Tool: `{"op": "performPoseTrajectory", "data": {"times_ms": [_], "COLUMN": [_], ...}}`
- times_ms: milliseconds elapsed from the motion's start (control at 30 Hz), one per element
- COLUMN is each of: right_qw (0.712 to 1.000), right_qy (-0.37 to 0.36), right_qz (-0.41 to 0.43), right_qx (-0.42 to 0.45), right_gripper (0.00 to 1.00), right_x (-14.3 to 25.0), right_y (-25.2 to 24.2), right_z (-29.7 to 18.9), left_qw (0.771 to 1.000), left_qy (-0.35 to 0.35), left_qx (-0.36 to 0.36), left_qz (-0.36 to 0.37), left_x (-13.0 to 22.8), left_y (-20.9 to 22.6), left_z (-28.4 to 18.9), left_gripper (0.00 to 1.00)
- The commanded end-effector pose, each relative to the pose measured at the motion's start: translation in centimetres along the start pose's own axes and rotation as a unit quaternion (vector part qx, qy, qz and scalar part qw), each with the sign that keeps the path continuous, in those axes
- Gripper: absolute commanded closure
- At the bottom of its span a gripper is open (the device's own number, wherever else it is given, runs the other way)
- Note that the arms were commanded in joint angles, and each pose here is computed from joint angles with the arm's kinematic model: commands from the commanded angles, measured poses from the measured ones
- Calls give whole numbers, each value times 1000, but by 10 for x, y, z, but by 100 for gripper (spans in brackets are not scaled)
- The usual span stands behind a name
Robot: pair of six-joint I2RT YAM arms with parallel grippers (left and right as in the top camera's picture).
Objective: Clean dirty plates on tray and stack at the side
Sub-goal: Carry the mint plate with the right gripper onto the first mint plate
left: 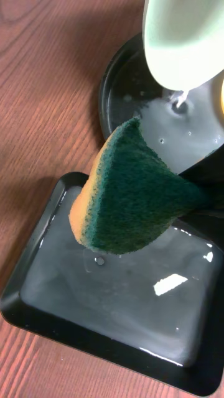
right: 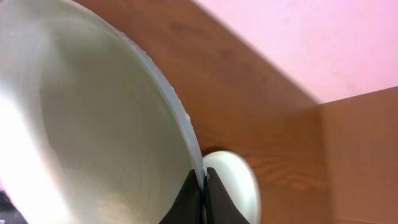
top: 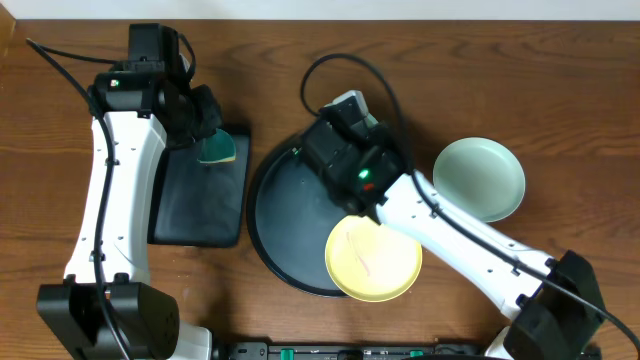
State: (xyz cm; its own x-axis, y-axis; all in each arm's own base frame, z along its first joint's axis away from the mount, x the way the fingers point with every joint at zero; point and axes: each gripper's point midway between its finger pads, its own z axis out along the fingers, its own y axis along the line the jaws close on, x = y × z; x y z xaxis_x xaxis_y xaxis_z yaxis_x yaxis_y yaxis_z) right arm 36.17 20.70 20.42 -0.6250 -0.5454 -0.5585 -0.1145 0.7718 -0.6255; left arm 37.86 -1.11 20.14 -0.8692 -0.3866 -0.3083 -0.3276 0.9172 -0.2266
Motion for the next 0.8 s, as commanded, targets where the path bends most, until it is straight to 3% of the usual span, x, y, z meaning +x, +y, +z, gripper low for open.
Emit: {"op": "performPoseTrajectory", "data": {"times_ms": [0,267,500,633,767], "right_qw": [994,977,974,983,998], "right_qy": [-48,-92,-103,-93,-55], "right_qz": [0,-8,-8,-10,-4], "right_qx": [103,191,202,158,23], "right_gripper": [99,99,99,99,99], "right_x": [-18,-29,-31,-28,-16], "right_y": [-36,-52,-52,-39,2], "right_z": [-26,-56,-64,-57,-39], "left_qw": [1000,1000,1000,1000,1000], "left_qy": [-4,-3,-3,-3,-3], "left_qx": [0,0,0,0,0], "left_qz": [6,6,6,6,6], "left_x": [-2,-2,-2,-2,-2], "left_y": [0,0,0,0,0], "left_z": [-2,-2,-2,-2,-2], "left_gripper": [92,92,92,92,92]}}
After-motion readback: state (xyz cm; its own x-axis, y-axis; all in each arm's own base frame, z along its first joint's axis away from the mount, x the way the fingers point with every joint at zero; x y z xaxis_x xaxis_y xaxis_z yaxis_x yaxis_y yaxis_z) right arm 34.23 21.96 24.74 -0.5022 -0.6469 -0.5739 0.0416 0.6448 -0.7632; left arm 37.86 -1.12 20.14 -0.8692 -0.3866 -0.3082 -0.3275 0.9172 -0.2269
